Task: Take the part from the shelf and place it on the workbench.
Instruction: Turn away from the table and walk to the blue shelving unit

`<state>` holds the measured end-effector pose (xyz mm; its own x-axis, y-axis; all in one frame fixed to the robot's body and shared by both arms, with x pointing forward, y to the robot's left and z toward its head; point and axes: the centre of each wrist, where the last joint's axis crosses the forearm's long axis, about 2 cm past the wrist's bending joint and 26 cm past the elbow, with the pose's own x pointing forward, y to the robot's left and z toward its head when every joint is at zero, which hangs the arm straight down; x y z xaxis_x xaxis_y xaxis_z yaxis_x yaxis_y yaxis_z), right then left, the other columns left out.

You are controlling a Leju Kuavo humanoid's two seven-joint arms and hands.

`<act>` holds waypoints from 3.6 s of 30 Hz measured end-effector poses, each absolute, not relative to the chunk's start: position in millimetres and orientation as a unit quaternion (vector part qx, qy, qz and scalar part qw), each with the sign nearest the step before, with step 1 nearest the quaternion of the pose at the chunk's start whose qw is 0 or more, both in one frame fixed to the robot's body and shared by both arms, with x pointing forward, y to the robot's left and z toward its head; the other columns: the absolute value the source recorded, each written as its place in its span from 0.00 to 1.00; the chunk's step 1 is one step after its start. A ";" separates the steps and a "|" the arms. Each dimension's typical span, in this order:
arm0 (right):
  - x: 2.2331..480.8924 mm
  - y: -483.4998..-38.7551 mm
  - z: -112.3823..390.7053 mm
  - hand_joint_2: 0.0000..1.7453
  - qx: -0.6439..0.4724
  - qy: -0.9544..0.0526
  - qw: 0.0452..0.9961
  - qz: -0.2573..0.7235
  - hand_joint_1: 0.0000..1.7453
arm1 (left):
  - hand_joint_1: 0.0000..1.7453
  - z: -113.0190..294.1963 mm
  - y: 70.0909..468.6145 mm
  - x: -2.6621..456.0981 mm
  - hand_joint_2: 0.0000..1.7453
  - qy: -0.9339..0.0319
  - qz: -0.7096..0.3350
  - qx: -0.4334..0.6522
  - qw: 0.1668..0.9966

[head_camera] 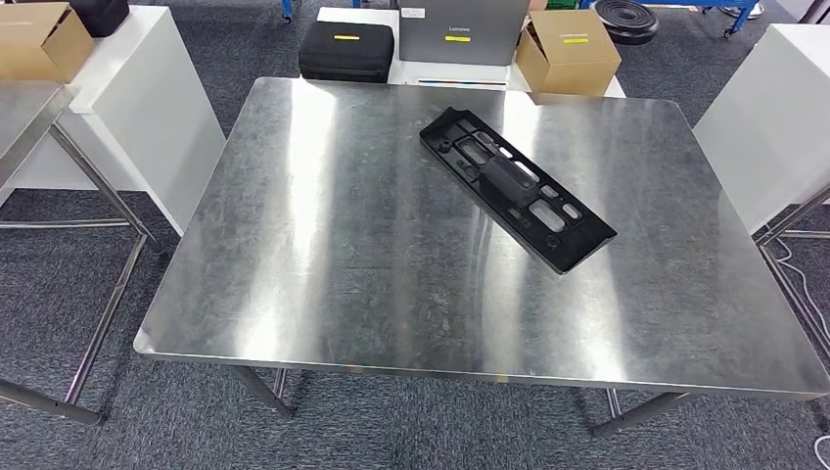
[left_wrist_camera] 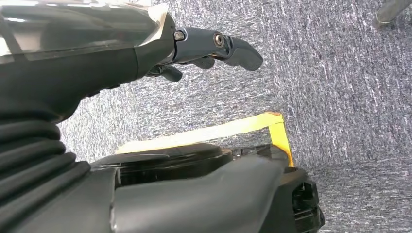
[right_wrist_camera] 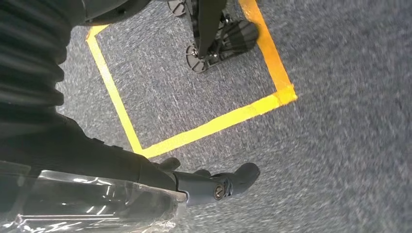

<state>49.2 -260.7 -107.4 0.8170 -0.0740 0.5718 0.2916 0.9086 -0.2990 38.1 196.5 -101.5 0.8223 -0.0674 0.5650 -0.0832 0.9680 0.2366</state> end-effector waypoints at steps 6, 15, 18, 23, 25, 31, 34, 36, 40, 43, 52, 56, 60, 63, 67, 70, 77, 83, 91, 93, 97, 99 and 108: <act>52.3 -256.7 -107.0 1.00 -0.182 -0.296 0.935 -0.069 0.00 | 0.00 -102.2 198.3 35.9 0.00 -0.291 0.037 0.125 0.948; 57.1 -259.1 -106.9 0.00 -0.159 -0.322 0.932 -0.048 0.00 | 0.00 -103.0 199.6 35.1 0.00 -0.257 0.078 0.105 0.957; 57.8 -261.1 -107.0 0.00 -0.157 -0.327 0.931 -0.041 0.00 | 0.00 -103.0 199.6 35.1 0.00 -0.249 0.085 0.106 0.959; 59.8 -262.9 -106.9 0.00 -0.156 -0.336 0.928 -0.031 0.00 | 0.00 -103.1 199.3 35.1 0.00 -0.234 0.096 0.098 0.963; 61.2 -263.1 -106.7 0.00 -0.155 -0.338 0.928 -0.029 0.00 | 0.00 -103.1 199.3 35.0 0.00 -0.227 0.098 0.097 0.964; 66.2 -258.9 -105.8 0.00 -0.140 -0.345 0.928 -0.018 0.00 | 0.00 -103.1 199.7 34.7 0.00 -0.194 0.100 0.099 0.971; 67.7 -254.3 -105.4 0.00 -0.132 -0.347 0.928 -0.014 0.00 | 0.00 -103.0 199.3 34.9 0.00 -0.192 0.099 0.098 0.972; 67.8 -252.1 -105.2 0.00 -0.127 -0.348 0.929 -0.008 0.00 | 0.00 -103.0 198.9 34.8 0.00 -0.192 0.098 0.096 0.972; 65.2 -248.6 -105.4 0.00 -0.122 -0.345 0.931 0.000 0.00 | 0.00 -103.0 198.8 34.4 0.00 -0.191 0.099 0.095 0.972; 66.4 -247.5 -105.2 0.00 -0.120 -0.346 0.931 0.002 0.00 | 0.00 -103.0 198.5 34.6 0.00 -0.189 0.099 0.094 0.972; 68.2 -239.6 -104.1 0.00 -0.113 -0.348 0.931 0.018 0.00 | 0.00 -103.4 201.2 34.5 0.00 -0.185 0.099 0.100 0.973; 69.2 -237.6 -103.8 0.00 -0.107 -0.344 0.932 0.033 0.00 | 0.00 -103.4 201.9 34.2 0.00 -0.178 0.099 0.111 0.973; 73.6 -236.8 -103.0 0.00 -0.101 -0.345 0.932 0.043 0.00 | 0.00 -103.1 201.1 35.2 0.00 -0.179 0.098 0.114 0.972; 75.1 -237.0 -102.8 0.00 -0.099 -0.345 0.932 0.046 0.00 | 0.00 -102.9 200.3 34.7 0.00 -0.179 0.097 0.115 0.972; 75.3 -236.9 -102.8 0.00 -0.099 -0.345 0.932 0.048 0.00 | 0.00 -102.9 200.2 34.6 0.00 -0.179 0.097 0.115 0.972; 75.6 -236.9 -102.7 0.00 -0.098 -0.346 0.932 0.050 0.00 | 0.00 -102.9 200.2 34.5 0.00 -0.179 0.097 0.115 0.972; 76.4 -236.8 -102.6 0.00 -0.096 -0.346 0.932 0.053 0.00 | 0.00 -102.6 199.4 34.5 0.00 -0.172 0.098 0.123 0.972; 77.2 -236.8 -102.5 0.00 -0.095 -0.348 0.931 0.048 0.00 | 0.00 -102.7 199.2 34.9 0.00 -0.174 0.087 0.114 0.974; 77.7 -234.6 -102.2 0.00 -0.092 -0.357 0.929 0.045 0.00 | 0.00 -103.4 201.8 35.1 0.00 -0.178 0.085 0.099 0.975; 78.3 -233.5 -101.9 0.00 -0.090 -0.358 0.928 0.045 0.00 | 0.00 -103.5 202.3 35.2 0.00 -0.179 0.085 0.098 0.975; 79.0 -233.8 -101.9 0.00 -0.088 -0.358 0.929 0.041 0.00 | 0.00 -103.5 201.9 35.9 0.00 -0.180 0.084 0.092 0.976; 78.4 -234.5 -102.1 0.00 -0.088 -0.358 0.929 0.039 0.00 | 0.00 -103.5 201.9 35.9 0.00 -0.181 0.083 0.090 0.976; 78.0 -238.9 -102.6 0.00 -0.093 -0.366 0.926 0.030 0.00 | 0.00 -103.6 202.0 36.6 0.00 -0.184 0.079 0.078 0.977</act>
